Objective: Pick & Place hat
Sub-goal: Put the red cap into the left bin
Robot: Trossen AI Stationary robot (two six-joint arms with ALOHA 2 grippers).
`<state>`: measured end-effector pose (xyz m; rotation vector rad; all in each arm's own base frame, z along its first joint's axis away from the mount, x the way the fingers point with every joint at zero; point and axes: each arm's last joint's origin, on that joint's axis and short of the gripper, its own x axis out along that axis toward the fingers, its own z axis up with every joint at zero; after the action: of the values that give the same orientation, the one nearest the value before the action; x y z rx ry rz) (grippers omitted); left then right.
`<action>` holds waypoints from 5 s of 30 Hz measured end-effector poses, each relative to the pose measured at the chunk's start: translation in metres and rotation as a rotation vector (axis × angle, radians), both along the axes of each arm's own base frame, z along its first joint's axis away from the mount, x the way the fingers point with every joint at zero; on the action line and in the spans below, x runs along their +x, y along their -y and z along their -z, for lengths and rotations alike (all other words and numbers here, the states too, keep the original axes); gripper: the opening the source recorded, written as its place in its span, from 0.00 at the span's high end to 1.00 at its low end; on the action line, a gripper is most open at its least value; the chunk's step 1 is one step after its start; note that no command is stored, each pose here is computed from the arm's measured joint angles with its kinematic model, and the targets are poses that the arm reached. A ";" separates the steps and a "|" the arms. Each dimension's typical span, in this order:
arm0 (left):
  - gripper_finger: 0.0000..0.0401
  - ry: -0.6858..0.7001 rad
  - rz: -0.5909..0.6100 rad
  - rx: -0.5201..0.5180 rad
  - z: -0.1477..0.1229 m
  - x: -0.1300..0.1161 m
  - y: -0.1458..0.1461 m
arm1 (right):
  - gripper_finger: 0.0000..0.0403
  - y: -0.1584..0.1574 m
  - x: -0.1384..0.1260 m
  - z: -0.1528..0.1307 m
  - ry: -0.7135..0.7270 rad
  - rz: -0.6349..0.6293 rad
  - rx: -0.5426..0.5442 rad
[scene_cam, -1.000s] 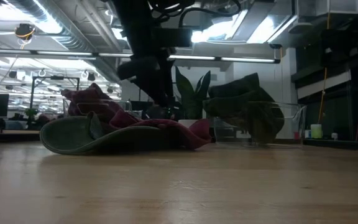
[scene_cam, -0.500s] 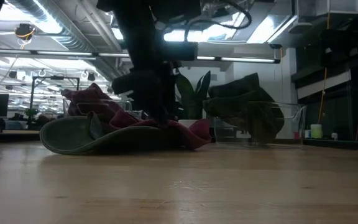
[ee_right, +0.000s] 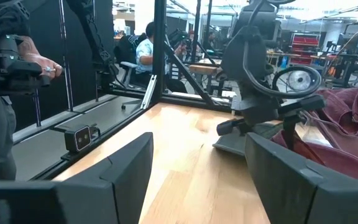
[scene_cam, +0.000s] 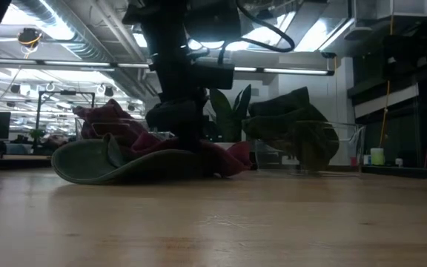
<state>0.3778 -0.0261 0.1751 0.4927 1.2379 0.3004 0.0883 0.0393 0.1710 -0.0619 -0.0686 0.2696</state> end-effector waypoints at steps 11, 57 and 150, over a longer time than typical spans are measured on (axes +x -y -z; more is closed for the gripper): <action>0.92 0.012 0.018 -0.045 -0.002 0.000 0.004 | 0.37 0.000 0.000 0.000 0.000 0.000 0.000; 0.97 0.026 0.287 -0.696 -0.045 -0.065 0.112 | 0.37 0.000 0.000 0.000 0.000 0.000 0.000; 0.39 -0.033 -0.832 -0.726 0.026 -0.086 0.181 | 0.37 0.000 0.000 0.000 0.000 0.000 0.000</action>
<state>0.2918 -0.2074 0.1494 -0.6691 1.4321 0.5036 0.0883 0.0393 0.1709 -0.0619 -0.0684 0.2696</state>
